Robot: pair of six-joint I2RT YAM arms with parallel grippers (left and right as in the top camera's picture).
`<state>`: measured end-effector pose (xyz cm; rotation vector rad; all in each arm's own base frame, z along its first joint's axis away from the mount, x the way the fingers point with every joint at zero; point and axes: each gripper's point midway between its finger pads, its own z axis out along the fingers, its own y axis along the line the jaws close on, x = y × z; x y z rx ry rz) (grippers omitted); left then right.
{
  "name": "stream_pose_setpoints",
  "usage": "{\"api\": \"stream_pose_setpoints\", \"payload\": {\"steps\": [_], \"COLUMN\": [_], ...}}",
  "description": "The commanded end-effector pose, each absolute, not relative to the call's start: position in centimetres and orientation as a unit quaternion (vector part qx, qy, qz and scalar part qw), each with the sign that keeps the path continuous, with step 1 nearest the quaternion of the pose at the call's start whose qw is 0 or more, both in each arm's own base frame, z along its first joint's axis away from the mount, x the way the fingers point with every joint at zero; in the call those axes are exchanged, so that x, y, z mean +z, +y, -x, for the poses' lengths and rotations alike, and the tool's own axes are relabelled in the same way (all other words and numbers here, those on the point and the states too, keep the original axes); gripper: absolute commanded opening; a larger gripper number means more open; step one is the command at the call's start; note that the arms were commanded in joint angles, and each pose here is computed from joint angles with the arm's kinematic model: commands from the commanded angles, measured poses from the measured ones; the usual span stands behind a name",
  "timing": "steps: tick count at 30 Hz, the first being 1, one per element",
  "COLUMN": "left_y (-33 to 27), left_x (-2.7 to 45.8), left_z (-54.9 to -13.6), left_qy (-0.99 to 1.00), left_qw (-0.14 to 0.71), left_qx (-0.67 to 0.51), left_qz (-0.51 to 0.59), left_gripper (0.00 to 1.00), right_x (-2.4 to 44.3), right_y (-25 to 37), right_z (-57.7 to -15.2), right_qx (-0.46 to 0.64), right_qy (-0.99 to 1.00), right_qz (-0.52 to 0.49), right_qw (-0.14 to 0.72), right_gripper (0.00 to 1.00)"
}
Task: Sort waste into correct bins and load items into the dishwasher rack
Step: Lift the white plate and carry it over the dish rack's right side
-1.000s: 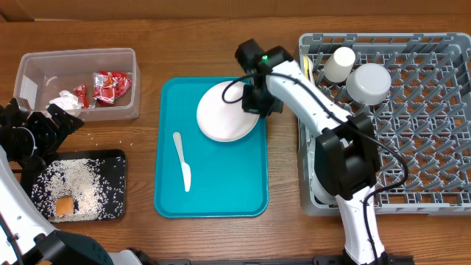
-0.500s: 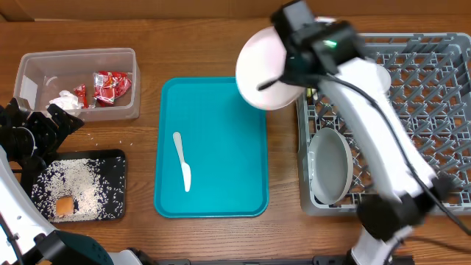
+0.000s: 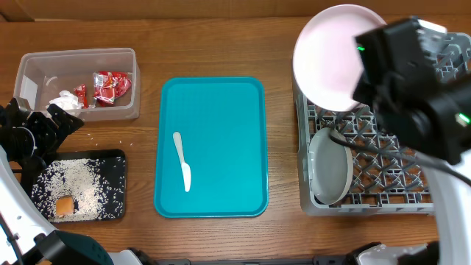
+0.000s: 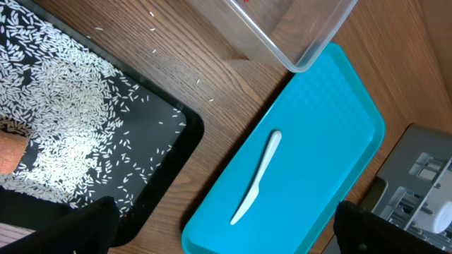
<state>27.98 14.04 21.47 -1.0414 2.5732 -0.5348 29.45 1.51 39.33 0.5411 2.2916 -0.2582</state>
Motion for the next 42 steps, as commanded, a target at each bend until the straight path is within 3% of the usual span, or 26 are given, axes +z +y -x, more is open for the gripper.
{"api": "stream_pose_setpoints", "payload": {"steps": [1, 6, 13, 28, 42], "left_y": [14.1, 14.1, 14.1, 14.1, 14.1], "left_x": [21.6, 21.6, 21.6, 21.6, 21.6], "left_z": [-28.0, -28.0, -28.0, -28.0, -28.0], "left_qy": [0.897, 0.897, 0.897, 0.897, 0.897], "left_qw": [0.158, 0.158, 0.158, 0.158, 0.158], "left_qx": [-0.187, -0.187, -0.187, -0.187, -0.187], "left_qz": [0.368, 0.368, 0.368, 0.368, 0.368], "left_gripper": [1.0, 1.0, 1.0, 1.0, 1.0], "right_x": [40.9, 39.2, 36.2, 28.3, 24.7], "right_y": [-1.6, -7.5, -10.5, -11.8, -11.5], "right_z": [-27.1, -22.8, -19.4, -17.7, -19.7], "right_qx": [-0.12, -0.195, -0.216, -0.285, -0.318], "right_qy": [0.875, 0.848, 0.83, 0.832, 0.852], "right_qz": [-0.241, -0.313, -0.388, -0.419, -0.353], "right_qw": [0.401, 0.38, 0.338, 0.227, 0.219], "right_gripper": [0.04, 0.04, 0.04, 0.04, 0.04]}}
